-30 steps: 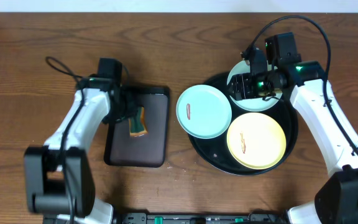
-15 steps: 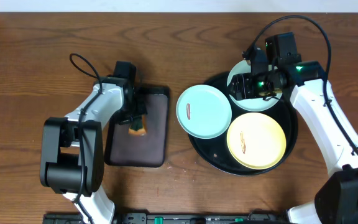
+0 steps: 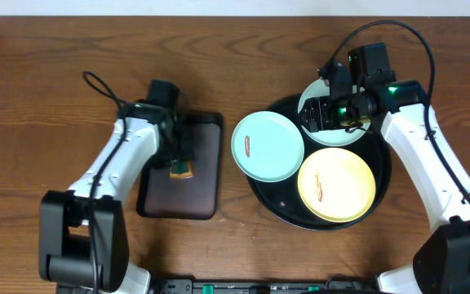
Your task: Clean dirty plates on tray and stack at the side
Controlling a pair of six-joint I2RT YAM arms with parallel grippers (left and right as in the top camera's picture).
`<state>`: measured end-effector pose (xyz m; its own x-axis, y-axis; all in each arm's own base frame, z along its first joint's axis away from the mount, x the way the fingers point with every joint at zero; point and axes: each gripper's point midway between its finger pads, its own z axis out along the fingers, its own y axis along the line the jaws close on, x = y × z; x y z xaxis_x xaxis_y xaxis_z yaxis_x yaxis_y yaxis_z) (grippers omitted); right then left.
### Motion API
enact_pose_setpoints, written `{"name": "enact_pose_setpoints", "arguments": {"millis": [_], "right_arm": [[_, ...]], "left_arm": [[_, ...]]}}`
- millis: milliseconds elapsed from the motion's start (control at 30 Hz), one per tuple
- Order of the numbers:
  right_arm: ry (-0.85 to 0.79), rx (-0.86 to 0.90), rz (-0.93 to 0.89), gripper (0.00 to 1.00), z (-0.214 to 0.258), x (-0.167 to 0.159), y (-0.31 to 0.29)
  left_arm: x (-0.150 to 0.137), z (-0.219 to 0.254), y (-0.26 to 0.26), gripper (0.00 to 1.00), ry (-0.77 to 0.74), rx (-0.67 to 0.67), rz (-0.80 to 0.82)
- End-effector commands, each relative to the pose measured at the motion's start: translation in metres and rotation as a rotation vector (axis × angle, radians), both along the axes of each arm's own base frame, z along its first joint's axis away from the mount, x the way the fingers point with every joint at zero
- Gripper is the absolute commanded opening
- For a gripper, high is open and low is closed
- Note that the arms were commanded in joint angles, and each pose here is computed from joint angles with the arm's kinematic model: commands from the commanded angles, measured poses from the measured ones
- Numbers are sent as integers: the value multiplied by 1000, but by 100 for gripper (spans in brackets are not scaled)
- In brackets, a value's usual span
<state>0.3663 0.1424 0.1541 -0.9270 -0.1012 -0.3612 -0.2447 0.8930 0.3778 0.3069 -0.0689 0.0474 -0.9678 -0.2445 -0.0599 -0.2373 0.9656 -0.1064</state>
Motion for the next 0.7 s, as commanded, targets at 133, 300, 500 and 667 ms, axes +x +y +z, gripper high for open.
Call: {"name": "enact_pose_setpoints", "arguments": {"millis": [133, 300, 500, 667], "right_arm": [[-3, 3, -16, 71, 6, 1, 0], [-1, 3, -16, 71, 6, 0, 0], [-2, 2, -15, 72, 6, 0, 0], [-3, 2, -16, 72, 6, 1, 0]], "left_arm": [[-30, -56, 11, 30, 77, 110, 3], [-27, -58, 9, 7, 62, 97, 7], [-18, -25, 0, 17, 42, 52, 5], [-1, 7, -1, 51, -55, 48, 5]]}}
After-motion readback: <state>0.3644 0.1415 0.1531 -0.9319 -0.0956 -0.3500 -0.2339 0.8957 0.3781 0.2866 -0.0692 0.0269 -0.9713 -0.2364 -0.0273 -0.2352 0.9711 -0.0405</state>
